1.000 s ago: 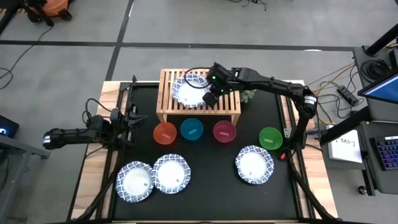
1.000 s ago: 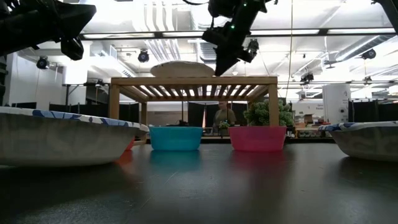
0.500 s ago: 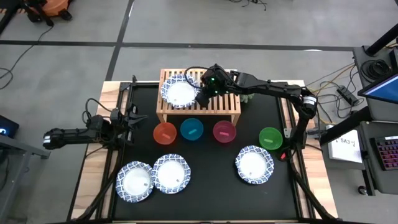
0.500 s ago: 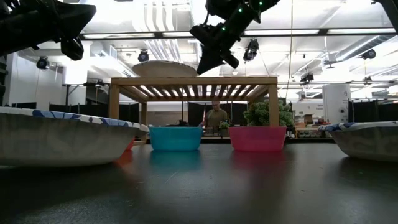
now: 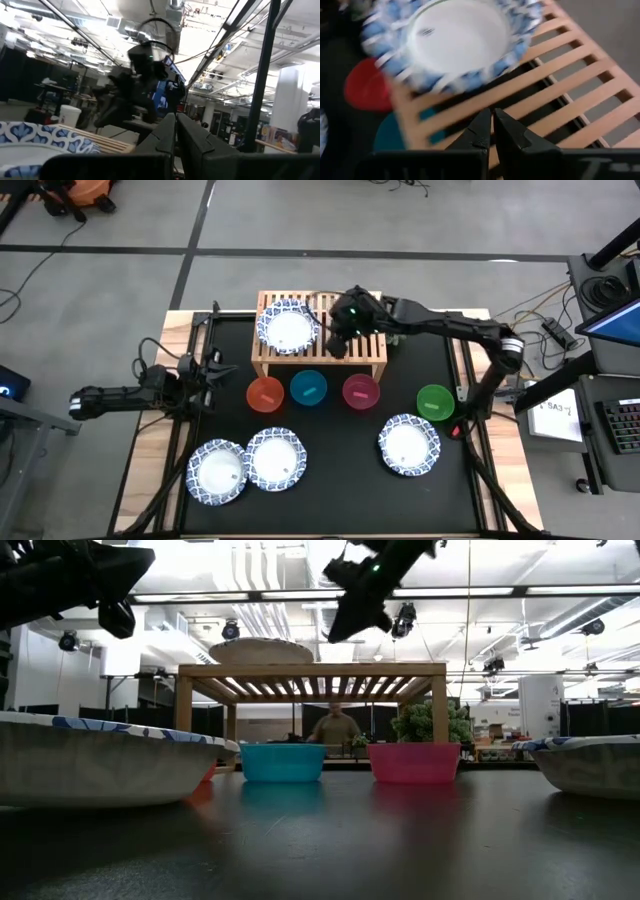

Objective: Place and stack bowls onto a shelf
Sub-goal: Put the orange bowl on the shelf

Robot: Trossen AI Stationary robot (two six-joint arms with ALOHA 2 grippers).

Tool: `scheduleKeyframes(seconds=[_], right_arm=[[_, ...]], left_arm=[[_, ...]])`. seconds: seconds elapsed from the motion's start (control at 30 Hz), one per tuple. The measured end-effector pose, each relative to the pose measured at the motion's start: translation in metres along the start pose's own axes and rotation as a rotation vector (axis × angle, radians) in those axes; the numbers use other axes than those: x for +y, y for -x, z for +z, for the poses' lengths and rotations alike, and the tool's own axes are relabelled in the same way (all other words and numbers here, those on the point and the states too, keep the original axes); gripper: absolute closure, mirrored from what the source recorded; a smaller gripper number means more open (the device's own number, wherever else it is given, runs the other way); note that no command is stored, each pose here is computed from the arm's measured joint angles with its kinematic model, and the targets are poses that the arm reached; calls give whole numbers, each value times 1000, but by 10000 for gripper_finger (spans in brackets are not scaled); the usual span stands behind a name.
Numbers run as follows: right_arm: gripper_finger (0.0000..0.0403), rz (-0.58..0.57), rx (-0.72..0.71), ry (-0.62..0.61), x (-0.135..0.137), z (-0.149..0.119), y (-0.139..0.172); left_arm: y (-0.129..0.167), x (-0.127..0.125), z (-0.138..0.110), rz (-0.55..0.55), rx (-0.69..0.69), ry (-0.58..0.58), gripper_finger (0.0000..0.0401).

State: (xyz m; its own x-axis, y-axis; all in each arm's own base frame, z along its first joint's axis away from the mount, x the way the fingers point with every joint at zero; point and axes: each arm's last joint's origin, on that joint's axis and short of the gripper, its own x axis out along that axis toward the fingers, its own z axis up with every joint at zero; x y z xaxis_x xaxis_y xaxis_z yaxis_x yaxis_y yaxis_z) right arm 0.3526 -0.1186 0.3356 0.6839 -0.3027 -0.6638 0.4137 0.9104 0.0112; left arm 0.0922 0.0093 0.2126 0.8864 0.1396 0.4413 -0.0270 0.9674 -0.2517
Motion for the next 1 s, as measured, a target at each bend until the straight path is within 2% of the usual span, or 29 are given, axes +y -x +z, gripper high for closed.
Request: scheduleKeyframes(seconds=[0.13, 0.3, 0.47, 0.6, 0.8, 1.0], right_arm=[[391, 64, -62, 134, 23, -21, 27], [391, 160, -188, 257, 49, -67, 49], [391, 219, -335, 307, 57, -105, 59], [390, 234, -390, 315, 54, -128, 65], [390, 259, -453, 316, 48, -146, 70], [390, 258, -454, 332, 47, -152, 72]], left_arm=[[-1, -1, -2, -29, 20, 75, 401], [-3, -5, -3, -109, 54, 222, 401], [-7, -14, 10, -211, -98, 242, 401], [-11, -19, 11, -261, -142, 249, 401], [-31, -27, 3, -173, -61, 261, 401], [-66, -44, 3, -233, 93, 307, 401]])
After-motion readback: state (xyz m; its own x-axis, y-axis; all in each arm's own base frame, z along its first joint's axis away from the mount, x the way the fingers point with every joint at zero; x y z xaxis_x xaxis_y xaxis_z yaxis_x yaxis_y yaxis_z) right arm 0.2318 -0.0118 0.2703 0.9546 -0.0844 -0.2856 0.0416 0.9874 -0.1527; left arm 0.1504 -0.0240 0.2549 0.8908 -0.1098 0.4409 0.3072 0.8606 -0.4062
